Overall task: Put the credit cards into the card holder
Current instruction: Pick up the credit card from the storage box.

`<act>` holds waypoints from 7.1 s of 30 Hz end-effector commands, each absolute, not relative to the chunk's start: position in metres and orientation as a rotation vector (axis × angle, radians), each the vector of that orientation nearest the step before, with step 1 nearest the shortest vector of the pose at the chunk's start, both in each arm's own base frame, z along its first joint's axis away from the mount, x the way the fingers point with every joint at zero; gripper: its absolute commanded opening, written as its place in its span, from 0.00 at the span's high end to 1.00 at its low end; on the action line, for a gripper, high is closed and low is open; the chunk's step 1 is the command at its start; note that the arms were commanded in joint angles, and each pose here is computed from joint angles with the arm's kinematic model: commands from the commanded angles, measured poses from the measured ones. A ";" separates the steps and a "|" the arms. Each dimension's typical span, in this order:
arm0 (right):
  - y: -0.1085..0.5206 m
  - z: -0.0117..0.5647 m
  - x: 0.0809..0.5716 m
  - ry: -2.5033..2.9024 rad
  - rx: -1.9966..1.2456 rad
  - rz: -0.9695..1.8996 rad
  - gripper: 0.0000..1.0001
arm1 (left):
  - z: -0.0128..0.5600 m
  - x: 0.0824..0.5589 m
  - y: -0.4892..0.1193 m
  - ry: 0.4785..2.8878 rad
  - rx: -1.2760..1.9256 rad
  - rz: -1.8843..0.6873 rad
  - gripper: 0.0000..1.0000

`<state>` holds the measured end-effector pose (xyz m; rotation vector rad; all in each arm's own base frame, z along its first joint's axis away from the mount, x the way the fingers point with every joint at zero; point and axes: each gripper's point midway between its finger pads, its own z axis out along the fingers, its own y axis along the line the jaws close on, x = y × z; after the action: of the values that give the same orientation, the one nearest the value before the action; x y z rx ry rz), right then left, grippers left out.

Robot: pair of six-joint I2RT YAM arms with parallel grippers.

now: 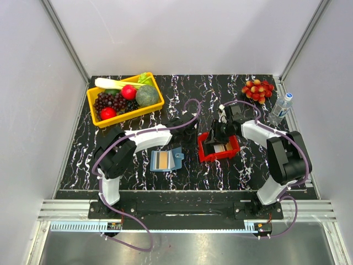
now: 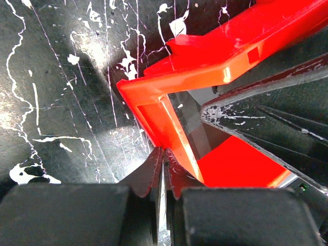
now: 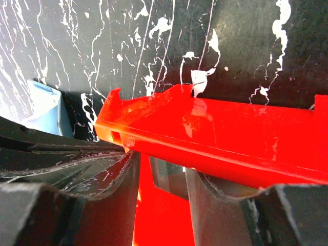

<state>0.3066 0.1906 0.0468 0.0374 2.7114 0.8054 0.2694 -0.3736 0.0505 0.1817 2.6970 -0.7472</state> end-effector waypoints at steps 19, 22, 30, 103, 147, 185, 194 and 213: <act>0.157 0.067 0.309 2.652 -0.121 0.442 0.33 | 0.064 0.275 -0.383 2.643 0.156 -0.808 1.00; 0.159 0.058 0.307 2.675 -0.163 0.345 0.31 | 0.065 0.275 -0.385 2.638 0.160 -0.817 1.00; 0.178 0.036 0.302 2.723 -0.228 0.143 0.25 | 0.069 0.274 -0.387 2.625 0.170 -0.845 1.00; 0.180 0.035 0.289 2.724 0.074 0.459 1.00 | 0.066 0.270 -0.385 2.612 0.161 -0.900 1.00; 0.161 0.004 0.280 2.809 -0.062 0.011 0.75 | 0.066 0.273 -0.381 2.610 0.143 -0.909 1.00; 0.184 0.002 0.273 2.790 -0.131 0.089 0.20 | 0.072 0.278 -0.378 2.578 0.084 -0.975 1.00; 0.165 -0.006 0.273 2.772 -0.061 -0.047 0.49 | 0.069 0.280 -0.376 2.580 0.066 -0.980 1.00; 0.182 0.017 0.281 2.717 -0.080 0.099 1.00 | 0.066 0.277 -0.375 2.588 0.070 -0.980 1.00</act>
<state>0.3068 0.1872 0.0371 -0.0527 2.6250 0.1043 0.2752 -0.3710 0.0499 0.0632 2.6387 -0.9275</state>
